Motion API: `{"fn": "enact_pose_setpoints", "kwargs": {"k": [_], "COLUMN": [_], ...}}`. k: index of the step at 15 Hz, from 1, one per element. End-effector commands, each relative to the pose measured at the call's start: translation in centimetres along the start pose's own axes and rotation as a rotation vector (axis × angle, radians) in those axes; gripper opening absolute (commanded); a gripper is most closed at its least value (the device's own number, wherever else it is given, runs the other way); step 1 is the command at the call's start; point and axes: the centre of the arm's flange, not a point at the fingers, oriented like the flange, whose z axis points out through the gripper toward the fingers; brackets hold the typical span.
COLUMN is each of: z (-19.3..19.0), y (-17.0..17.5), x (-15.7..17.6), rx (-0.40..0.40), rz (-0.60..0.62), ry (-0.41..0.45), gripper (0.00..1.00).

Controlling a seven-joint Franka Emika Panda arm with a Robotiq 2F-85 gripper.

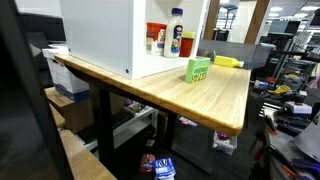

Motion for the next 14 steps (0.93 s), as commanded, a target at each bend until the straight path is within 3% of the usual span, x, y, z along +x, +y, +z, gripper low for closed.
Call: {"fn": "enact_pose_setpoints", "kwargs": {"k": [1, 8, 14], "z": [0.2, 1.9, 0.6], "y": [-0.3, -1.4, -2.7], "x": [0.6, 0.1, 1.0], "rx": [0.017, 0.108, 0.076], "rz": [-0.094, -0.191, -0.157], "ry": [0.0, -0.067, -0.162], "gripper": [1.0, 1.0, 1.0]}}
